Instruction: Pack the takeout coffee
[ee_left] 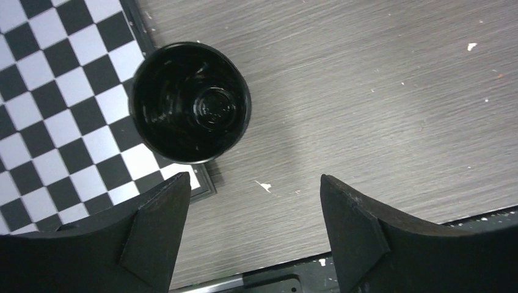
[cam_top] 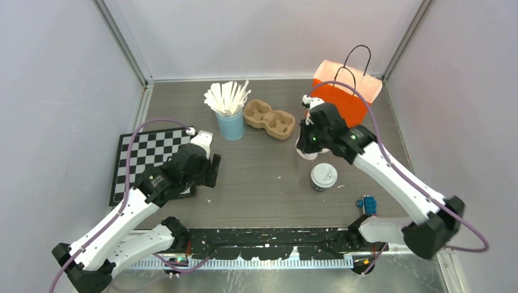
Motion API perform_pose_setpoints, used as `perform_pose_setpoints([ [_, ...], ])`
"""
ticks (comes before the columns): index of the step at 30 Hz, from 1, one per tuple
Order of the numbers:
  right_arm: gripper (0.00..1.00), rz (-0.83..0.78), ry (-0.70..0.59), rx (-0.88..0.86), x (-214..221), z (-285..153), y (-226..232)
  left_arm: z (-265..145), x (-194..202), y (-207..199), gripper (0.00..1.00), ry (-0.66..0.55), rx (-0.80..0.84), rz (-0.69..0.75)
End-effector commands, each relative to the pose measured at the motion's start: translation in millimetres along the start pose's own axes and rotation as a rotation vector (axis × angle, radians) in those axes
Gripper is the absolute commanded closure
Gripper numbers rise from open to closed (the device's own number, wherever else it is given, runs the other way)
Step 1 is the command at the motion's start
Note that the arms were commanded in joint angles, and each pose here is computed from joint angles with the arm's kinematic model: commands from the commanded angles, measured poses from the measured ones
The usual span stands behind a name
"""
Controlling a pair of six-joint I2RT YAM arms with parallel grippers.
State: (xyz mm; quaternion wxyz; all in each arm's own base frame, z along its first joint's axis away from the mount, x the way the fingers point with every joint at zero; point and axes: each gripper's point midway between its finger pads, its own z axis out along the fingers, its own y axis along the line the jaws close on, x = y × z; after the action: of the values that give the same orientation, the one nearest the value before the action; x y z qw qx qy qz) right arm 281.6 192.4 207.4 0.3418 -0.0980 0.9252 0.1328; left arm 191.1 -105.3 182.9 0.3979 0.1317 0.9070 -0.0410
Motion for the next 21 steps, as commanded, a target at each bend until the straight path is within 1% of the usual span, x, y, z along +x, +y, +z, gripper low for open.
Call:
perform_pose_setpoints([
  [1,1.0,0.084,-0.093,-0.316,4.8,-45.2,49.4,-6.4,-23.7,13.5,0.23,-0.04,-0.073,0.041],
  [5,1.0,0.146,-0.156,-0.526,14.4,-81.3,73.7,-0.7,-23.7,11.8,0.27,0.007,-0.064,0.033],
  [8,1.0,0.178,-0.181,-0.636,23.4,-104.9,83.1,6.6,-21.1,9.7,0.3,0.036,-0.043,0.021],
  [12,1.0,0.183,-0.168,-0.72,37.8,-120.5,89.4,16.3,-21.3,11.4,0.33,0.067,-0.035,0.013],
  [15,1.0,0.186,-0.165,-0.796,43.6,-131.4,96.8,25.3,-26.4,13.5,0.39,0.083,-0.019,-0.013],
  [17,1.0,0.193,-0.185,-0.838,42.9,-139.1,100.4,32.5,-29.8,14.8,0.43,0.092,-0.001,-0.026],
  [21,1.0,0.186,-0.175,-0.827,49.6,-137.2,97.5,46.1,-30.8,18.0,0.53,0.12,0.005,-0.004],
])
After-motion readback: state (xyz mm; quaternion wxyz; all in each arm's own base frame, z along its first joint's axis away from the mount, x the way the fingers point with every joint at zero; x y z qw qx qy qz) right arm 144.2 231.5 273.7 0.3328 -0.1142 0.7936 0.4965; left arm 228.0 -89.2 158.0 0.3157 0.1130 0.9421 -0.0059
